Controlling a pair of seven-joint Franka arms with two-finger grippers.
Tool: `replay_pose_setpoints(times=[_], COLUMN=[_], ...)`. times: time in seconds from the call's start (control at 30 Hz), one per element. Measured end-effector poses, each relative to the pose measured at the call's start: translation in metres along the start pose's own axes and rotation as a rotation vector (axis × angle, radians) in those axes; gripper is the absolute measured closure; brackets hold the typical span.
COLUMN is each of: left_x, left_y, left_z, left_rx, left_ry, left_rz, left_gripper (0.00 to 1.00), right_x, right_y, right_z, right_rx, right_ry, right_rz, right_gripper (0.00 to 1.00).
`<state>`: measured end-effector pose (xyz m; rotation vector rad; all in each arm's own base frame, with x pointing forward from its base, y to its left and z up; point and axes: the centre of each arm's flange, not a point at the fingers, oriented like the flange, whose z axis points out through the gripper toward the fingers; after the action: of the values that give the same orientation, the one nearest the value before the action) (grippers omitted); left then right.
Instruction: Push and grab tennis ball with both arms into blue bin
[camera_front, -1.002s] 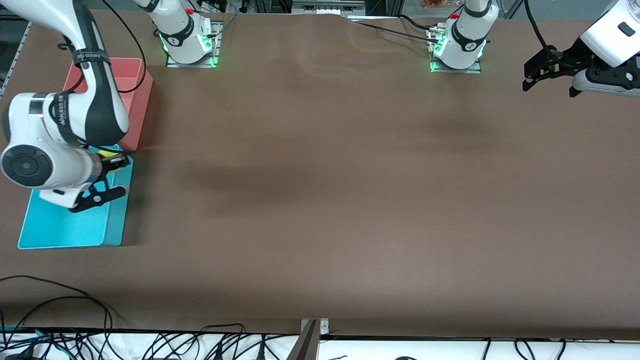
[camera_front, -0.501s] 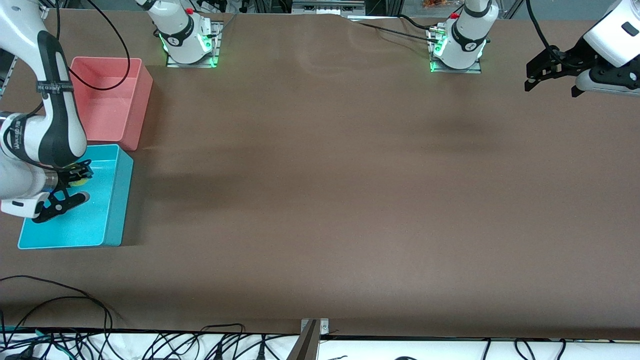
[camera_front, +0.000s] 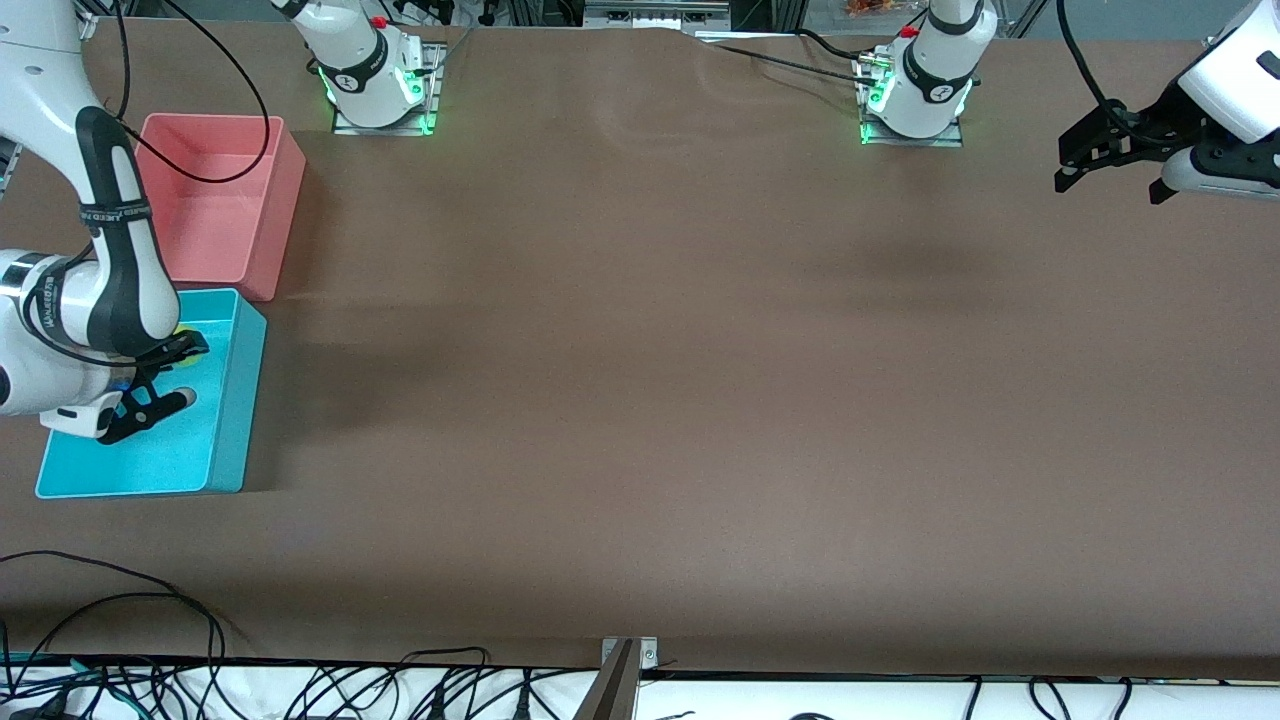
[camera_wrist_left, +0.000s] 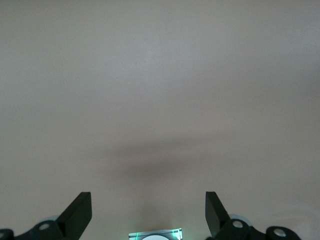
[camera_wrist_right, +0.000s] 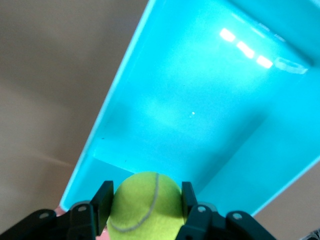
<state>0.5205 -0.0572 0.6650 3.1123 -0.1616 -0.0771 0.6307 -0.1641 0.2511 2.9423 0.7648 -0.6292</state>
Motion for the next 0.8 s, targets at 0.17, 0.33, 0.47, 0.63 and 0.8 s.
replay_pose_setpoints(times=[0.17, 0.33, 0.47, 0.63, 0.8], left_x=[0.001, 0.001, 0.001, 0.001, 0.001], left_y=[0.001, 0.004, 0.007, 0.008, 0.008], left_z=[-0.001, -0.002, -0.002, -0.005, -0.008], left_rx=[0.0, 0.0, 0.001, 0.001, 0.001], left_ry=[0.004, 0.004, 0.005, 0.012, 0.019], left_rz=[0.002, 0.009, 0.014, 0.015, 0.015], left_gripper=[0.0, 0.0, 0.0, 0.0, 0.0], right_x=[-0.005, -0.004, -0.002, -0.002, -0.003], right_y=[0.01, 0.012, 0.012, 0.015, 0.016], right_z=[0.018, 0.035, 0.047, 0.056, 0.055], right_rx=[0.037, 0.095, 0.12, 0.135, 0.133], right_ry=[-0.006, 0.005, 0.001, -0.005, -0.002], right_rz=[0.014, 0.02, 0.024, 0.029, 0.032], right_gripper=[0.4, 0.4, 0.39, 0.21, 0.03])
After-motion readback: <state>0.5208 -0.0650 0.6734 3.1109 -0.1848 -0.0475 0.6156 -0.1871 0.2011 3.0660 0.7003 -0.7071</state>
